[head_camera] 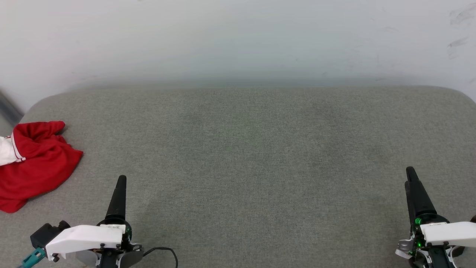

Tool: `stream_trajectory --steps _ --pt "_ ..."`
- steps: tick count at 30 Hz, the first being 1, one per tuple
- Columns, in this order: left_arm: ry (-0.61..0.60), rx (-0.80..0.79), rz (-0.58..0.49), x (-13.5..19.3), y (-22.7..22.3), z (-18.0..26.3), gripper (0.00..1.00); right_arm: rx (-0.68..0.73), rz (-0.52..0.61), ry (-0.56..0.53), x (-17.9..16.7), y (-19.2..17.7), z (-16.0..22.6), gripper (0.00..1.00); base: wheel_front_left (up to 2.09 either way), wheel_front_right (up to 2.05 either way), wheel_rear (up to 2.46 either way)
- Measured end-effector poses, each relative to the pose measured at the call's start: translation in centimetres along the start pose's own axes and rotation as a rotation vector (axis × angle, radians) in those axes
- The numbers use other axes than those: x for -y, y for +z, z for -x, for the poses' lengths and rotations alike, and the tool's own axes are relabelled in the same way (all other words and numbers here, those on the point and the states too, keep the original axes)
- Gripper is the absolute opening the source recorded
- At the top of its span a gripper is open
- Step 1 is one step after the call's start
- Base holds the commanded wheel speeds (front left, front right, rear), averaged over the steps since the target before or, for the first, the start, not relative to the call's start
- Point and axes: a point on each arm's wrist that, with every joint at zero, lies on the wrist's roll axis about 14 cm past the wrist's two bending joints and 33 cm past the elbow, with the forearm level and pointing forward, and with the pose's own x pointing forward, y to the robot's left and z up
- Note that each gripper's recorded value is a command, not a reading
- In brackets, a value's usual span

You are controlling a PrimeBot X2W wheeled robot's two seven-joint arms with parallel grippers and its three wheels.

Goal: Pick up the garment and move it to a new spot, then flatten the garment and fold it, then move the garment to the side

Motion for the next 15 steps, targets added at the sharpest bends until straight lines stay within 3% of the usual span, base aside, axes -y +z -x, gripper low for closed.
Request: stream_trajectory --steps 15 --pt "0.012 0.005 -0.353 0.8 -0.9 0.1 1.0 0.002 0.386 0.083 -2.5 -0.6 0.2 1.0 0.0 0.0 0.0"
